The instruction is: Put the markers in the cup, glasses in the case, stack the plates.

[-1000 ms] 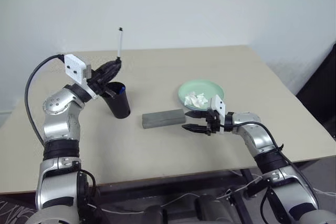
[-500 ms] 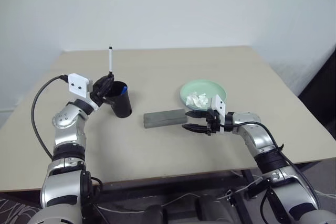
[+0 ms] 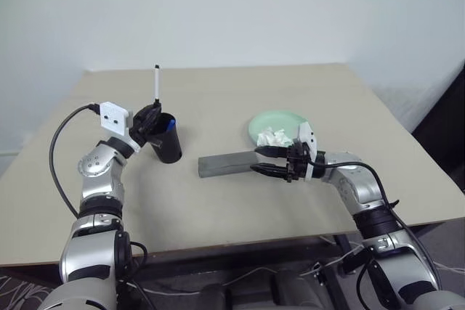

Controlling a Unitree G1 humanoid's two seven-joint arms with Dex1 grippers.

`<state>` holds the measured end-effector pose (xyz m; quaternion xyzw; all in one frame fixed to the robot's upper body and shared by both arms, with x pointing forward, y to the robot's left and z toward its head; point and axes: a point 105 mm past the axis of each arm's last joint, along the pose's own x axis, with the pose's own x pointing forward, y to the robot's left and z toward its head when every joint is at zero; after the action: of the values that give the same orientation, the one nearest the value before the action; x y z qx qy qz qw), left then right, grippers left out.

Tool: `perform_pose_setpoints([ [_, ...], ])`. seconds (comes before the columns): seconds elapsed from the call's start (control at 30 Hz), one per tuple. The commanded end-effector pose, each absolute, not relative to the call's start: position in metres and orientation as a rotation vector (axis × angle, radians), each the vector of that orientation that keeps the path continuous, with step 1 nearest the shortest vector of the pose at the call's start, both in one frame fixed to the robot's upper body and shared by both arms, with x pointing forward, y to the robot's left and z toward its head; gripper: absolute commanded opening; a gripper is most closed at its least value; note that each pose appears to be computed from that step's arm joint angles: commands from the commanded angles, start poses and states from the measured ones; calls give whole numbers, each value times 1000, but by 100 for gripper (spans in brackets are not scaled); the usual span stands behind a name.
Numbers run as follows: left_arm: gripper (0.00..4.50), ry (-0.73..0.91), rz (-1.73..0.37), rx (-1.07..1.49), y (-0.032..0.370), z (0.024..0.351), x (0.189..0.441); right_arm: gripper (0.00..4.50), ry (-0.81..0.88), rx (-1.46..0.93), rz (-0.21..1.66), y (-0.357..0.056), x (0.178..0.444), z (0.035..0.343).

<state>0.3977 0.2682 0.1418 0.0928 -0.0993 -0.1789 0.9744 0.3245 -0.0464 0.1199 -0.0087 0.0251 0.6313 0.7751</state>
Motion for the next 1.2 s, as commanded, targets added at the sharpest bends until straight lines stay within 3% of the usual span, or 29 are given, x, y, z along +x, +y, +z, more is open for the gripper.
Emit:
perform_pose_setpoints([
  [0.03, 10, -268, -368, 201, 264, 163, 403, 268, -29, -37, 1370, -45, 327, 141],
  [0.37, 341, -271, -389, 217, 258, 160, 402, 268, -26, -42, 1366, -46, 328, 141],
  [0.67, 341, -293, -364, 225, 261, 166, 403, 268, -23, -47, 1367, -46, 328, 140],
  [0.87, 341, -381, -343, 237, 270, 195, 400, 268, -22, -45, 1369, -47, 327, 140],
  [1.0, 341, -434, -398, 223, 280, 218, 381, 268, -11, -38, 1361, -51, 332, 138],
  [1.2, 341, -348, -550, 187, 276, 211, 331, 268, -1, -30, 1304, -62, 346, 136],
])
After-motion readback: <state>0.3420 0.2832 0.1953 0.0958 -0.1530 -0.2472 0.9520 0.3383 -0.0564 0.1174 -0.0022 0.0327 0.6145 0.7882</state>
